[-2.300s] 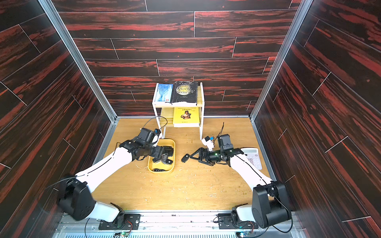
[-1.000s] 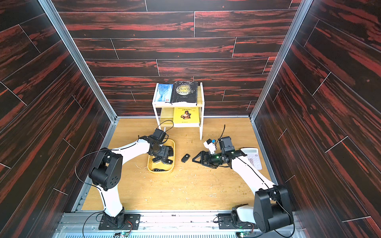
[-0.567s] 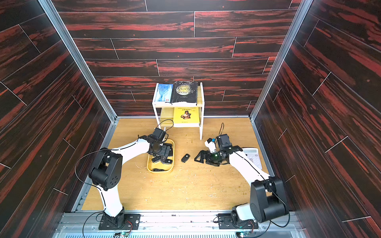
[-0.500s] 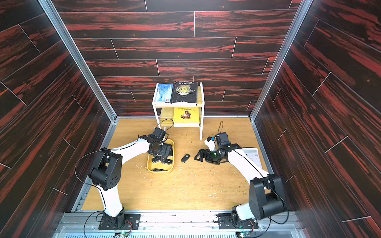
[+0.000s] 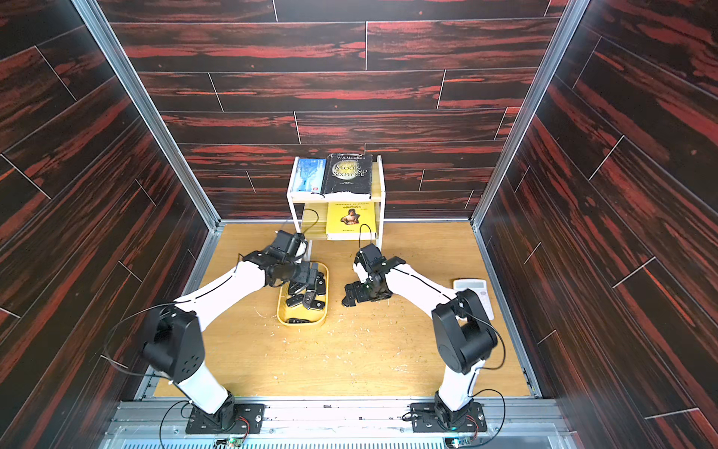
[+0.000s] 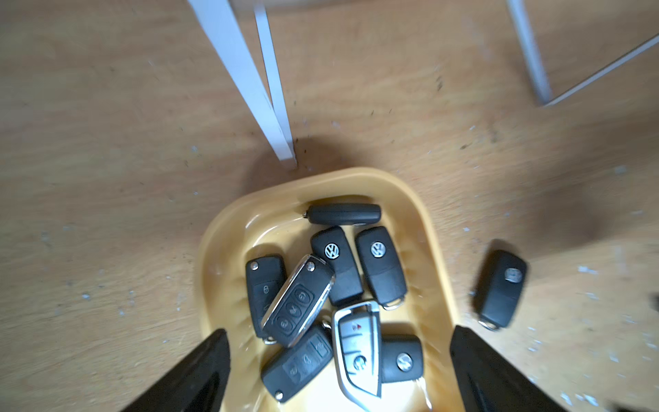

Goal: Place the car key into the storage box
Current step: Pick up the car key from the center of the board.

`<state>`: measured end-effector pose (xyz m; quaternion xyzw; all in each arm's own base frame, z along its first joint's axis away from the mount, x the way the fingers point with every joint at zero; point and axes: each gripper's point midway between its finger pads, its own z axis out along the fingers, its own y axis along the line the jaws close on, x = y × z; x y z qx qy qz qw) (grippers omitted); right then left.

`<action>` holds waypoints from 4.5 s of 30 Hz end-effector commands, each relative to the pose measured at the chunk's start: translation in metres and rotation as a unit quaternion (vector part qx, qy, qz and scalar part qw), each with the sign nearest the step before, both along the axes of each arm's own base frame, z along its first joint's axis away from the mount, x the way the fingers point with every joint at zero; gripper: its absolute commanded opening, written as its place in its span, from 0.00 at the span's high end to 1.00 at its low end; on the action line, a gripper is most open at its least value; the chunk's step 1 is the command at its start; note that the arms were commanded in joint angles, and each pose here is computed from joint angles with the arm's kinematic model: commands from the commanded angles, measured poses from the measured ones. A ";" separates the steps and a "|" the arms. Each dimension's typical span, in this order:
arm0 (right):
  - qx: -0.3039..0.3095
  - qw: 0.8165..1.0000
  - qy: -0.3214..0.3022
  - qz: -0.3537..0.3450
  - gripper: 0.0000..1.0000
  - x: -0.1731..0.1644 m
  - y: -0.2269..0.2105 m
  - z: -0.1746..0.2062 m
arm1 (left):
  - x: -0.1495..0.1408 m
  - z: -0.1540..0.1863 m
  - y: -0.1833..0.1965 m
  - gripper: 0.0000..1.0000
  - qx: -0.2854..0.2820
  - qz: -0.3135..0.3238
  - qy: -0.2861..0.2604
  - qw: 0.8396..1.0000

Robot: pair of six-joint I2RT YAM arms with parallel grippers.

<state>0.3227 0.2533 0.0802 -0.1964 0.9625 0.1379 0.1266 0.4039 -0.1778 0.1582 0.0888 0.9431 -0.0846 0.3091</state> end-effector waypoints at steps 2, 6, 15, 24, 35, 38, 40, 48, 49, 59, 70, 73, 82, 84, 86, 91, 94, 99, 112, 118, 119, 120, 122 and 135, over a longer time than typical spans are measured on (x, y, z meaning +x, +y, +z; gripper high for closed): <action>-0.072 0.997 -0.019 0.031 0.01 0.008 -0.009 -0.011 | -0.021 0.050 0.006 0.00 -0.036 -0.004 -0.047 0.998; -0.083 0.994 -0.027 0.059 0.01 0.014 -0.003 -0.018 | -0.048 0.086 0.006 0.00 -0.077 -0.033 -0.105 0.991; -0.073 0.987 -0.032 0.143 0.02 0.020 0.026 -0.023 | -0.077 0.108 0.025 0.00 -0.081 -0.034 -0.156 0.984; -0.107 0.975 -0.005 0.195 0.02 0.018 0.032 -0.043 | -0.076 0.109 0.020 0.00 -0.085 -0.044 -0.157 0.983; -0.128 0.969 0.012 0.209 0.01 0.016 0.028 -0.070 | -0.075 0.109 0.018 0.00 -0.086 -0.048 -0.156 0.983; -0.123 0.969 0.020 0.215 0.02 0.014 0.033 -0.073 | -0.074 0.108 0.018 0.00 -0.083 -0.047 -0.155 0.983; -0.124 0.968 0.018 0.216 0.02 0.014 0.035 -0.073 | -0.073 0.107 0.018 0.00 -0.083 -0.047 -0.154 0.983; -0.130 0.968 0.018 0.214 0.01 0.019 0.037 -0.077 | -0.073 0.104 0.014 0.00 -0.090 -0.053 -0.148 0.983; -0.133 0.968 0.018 0.214 0.01 0.020 0.037 -0.079 | -0.073 0.104 0.015 0.00 -0.089 -0.053 -0.149 0.983; -0.150 0.967 0.022 0.203 0.09 0.026 0.042 -0.086 | -0.073 0.100 0.015 0.00 -0.087 -0.053 -0.146 0.984; -0.160 0.969 0.023 0.186 0.11 0.017 0.030 -0.078 | -0.070 0.098 0.011 0.00 -0.095 -0.054 -0.142 0.984; -0.163 0.969 0.024 0.183 0.12 0.016 0.028 -0.076 | -0.070 0.100 0.010 0.00 -0.098 -0.053 -0.143 0.983; -0.170 0.970 0.031 0.172 0.48 0.014 0.025 -0.080 | -0.072 0.107 0.018 0.00 -0.093 -0.038 -0.159 0.982; -0.168 0.970 0.031 0.170 0.49 0.014 0.026 -0.079 | -0.066 0.121 0.036 0.00 -0.098 0.024 -0.191 0.976; -0.165 0.971 0.031 0.170 0.49 0.014 0.026 -0.077 | -0.074 0.132 0.032 0.00 -0.122 0.016 -0.198 0.972; -0.145 0.975 0.023 0.165 0.49 0.015 0.033 -0.065 | -0.081 0.137 0.018 0.00 -0.194 0.011 -0.187 0.963; -0.121 0.979 0.017 0.161 0.49 0.014 0.040 -0.049 | -0.089 0.135 0.008 0.00 -0.187 -0.043 -0.192 0.962; -0.057 0.987 -0.001 0.151 0.49 0.010 0.052 -0.007 | -0.104 0.156 0.028 0.00 -0.128 -0.084 -0.372 0.916; 0.182 0.967 0.012 0.177 0.45 -0.030 0.090 0.113 | -0.116 0.141 0.003 0.00 -0.014 -0.242 -0.465 0.852; 0.268 0.946 0.015 0.183 0.47 -0.042 0.082 0.165 | -0.122 0.121 -0.023 0.05 0.025 -0.348 -0.475 0.807; 0.275 0.944 0.017 0.182 0.46 -0.043 0.078 0.168 | -0.126 0.121 -0.028 0.06 0.020 -0.363 -0.482 0.797; 0.284 0.942 0.017 0.179 0.46 -0.044 0.074 0.173 | -0.128 0.119 -0.033 0.08 0.019 -0.377 -0.487 0.788; 0.299 0.937 0.018 0.178 0.46 -0.047 0.067 0.181 | -0.130 0.109 -0.043 0.08 0.037 -0.403 -0.482 0.777; 0.346 0.920 0.026 0.182 0.45 -0.070 0.046 0.205 | -0.128 0.096 -0.126 0.08 0.169 -0.494 -0.520 0.676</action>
